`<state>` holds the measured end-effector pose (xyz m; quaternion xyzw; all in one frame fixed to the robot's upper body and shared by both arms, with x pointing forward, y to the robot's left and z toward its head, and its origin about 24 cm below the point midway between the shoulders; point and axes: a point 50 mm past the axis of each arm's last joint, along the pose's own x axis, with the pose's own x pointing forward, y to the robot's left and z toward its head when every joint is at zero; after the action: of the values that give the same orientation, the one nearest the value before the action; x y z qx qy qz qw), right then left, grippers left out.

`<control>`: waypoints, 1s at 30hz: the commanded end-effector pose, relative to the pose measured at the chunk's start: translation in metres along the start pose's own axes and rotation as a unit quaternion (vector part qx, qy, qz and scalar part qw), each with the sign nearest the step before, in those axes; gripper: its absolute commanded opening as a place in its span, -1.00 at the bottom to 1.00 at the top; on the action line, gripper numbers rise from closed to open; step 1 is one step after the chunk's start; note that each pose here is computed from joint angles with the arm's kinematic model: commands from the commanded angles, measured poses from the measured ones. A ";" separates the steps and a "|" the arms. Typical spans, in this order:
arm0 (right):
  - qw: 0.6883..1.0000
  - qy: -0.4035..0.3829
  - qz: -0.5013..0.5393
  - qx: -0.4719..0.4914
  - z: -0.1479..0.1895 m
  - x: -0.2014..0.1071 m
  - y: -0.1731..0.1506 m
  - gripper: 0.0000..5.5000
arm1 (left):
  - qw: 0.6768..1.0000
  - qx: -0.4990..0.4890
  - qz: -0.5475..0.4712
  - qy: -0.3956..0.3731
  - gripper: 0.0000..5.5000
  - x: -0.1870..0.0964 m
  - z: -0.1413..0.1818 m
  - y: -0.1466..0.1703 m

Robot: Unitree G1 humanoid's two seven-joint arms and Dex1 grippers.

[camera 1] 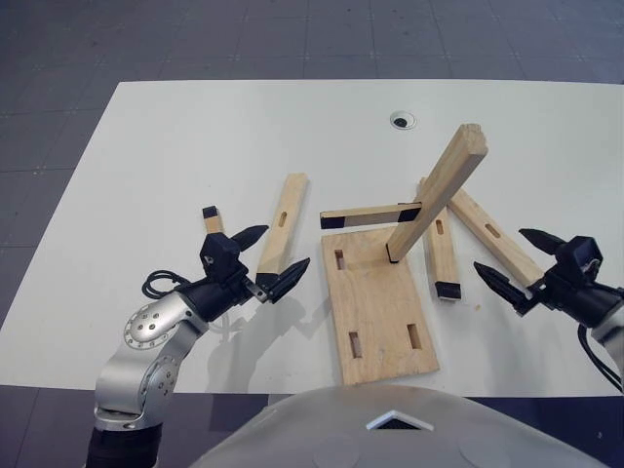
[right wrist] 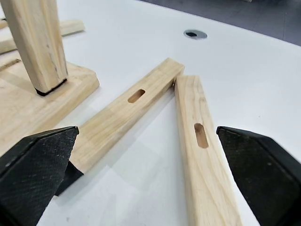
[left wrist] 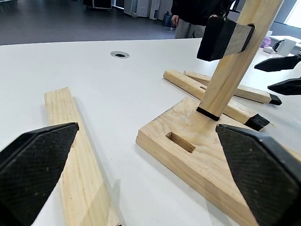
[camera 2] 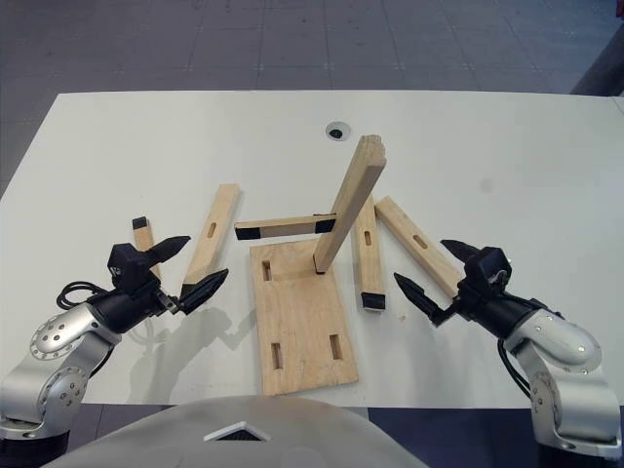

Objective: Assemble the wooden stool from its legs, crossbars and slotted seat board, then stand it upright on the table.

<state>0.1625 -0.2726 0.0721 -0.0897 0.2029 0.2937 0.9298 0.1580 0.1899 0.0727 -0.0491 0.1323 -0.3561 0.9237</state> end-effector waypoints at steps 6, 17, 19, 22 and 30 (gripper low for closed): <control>0.998 0.060 0.003 -0.020 -0.017 0.004 -0.036 0.99 | 1.000 0.008 0.005 0.005 1.00 -0.006 0.001 0.002; 0.992 0.123 0.000 0.007 -0.053 0.005 -0.035 0.99 | 1.000 0.010 0.009 0.004 1.00 -0.008 0.003 -0.003; 0.991 0.129 -0.015 0.016 -0.058 0.006 -0.038 0.99 | 1.000 0.011 0.010 0.004 1.00 -0.009 0.003 -0.005; 0.987 0.147 -0.062 0.013 -0.066 0.006 -0.048 0.86 | 1.000 0.013 0.011 0.003 1.00 -0.009 0.004 -0.006; 0.985 0.162 -0.049 0.026 -0.071 0.005 -0.042 0.33 | 1.000 0.013 0.011 0.004 1.00 -0.011 0.005 -0.008</control>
<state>0.1895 -0.3227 0.0307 -0.1360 0.2778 0.2247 0.9240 0.1473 0.1904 0.0800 -0.0419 0.1265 -0.3504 0.9271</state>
